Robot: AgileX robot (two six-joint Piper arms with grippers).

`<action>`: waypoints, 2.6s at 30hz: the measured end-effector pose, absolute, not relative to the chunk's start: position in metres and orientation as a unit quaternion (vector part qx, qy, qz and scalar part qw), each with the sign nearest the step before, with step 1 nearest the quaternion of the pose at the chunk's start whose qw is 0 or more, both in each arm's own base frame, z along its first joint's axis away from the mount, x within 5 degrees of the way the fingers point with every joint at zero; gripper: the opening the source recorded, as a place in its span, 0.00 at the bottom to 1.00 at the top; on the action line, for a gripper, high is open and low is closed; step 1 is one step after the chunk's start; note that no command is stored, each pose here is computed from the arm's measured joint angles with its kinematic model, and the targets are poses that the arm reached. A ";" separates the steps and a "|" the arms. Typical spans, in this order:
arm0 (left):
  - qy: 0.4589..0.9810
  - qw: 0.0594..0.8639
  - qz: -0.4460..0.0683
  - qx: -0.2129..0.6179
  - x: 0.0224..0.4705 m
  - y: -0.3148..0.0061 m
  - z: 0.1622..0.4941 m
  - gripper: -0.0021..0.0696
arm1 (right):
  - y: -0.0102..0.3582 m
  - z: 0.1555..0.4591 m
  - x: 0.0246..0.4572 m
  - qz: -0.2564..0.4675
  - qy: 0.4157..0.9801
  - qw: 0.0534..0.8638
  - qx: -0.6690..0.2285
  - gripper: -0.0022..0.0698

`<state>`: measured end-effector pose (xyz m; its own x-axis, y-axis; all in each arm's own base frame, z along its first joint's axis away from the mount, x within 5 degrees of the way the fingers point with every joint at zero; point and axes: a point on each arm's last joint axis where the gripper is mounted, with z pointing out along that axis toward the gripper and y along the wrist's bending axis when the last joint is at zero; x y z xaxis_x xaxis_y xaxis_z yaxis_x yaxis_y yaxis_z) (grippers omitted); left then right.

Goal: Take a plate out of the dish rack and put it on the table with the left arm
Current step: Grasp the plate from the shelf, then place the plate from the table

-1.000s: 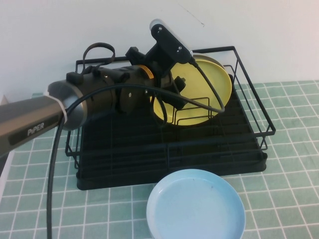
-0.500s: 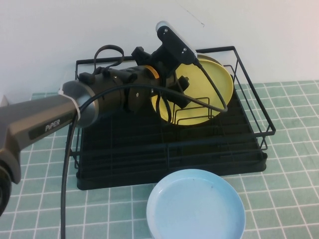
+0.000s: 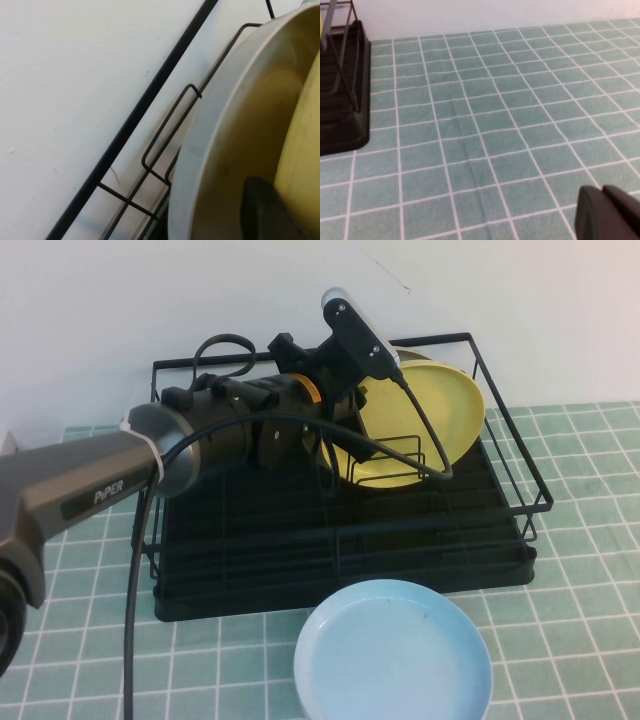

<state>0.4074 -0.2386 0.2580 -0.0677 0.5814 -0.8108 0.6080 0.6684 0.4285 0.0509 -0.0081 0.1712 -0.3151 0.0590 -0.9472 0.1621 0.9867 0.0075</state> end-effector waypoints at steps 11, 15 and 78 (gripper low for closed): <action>0.724 0.557 -0.010 0.407 0.396 -0.232 0.288 0.10 | -0.008 0.171 0.051 -0.044 0.810 0.581 0.068 0.03; 0.716 0.568 -0.010 0.405 0.385 -0.225 0.315 0.10 | -0.008 0.171 0.051 -0.044 0.810 0.581 0.068 0.03; 0.936 0.203 -0.257 0.128 0.252 -0.179 0.238 0.11 | -0.008 0.171 0.051 -0.044 0.810 0.581 0.068 0.03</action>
<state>0.2519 -0.1789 0.2380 -0.8844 0.1357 -0.4465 0.3448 0.8348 -0.4292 0.0509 -0.0081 0.1712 -0.3151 0.0590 -0.9472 0.1621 0.9867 0.0075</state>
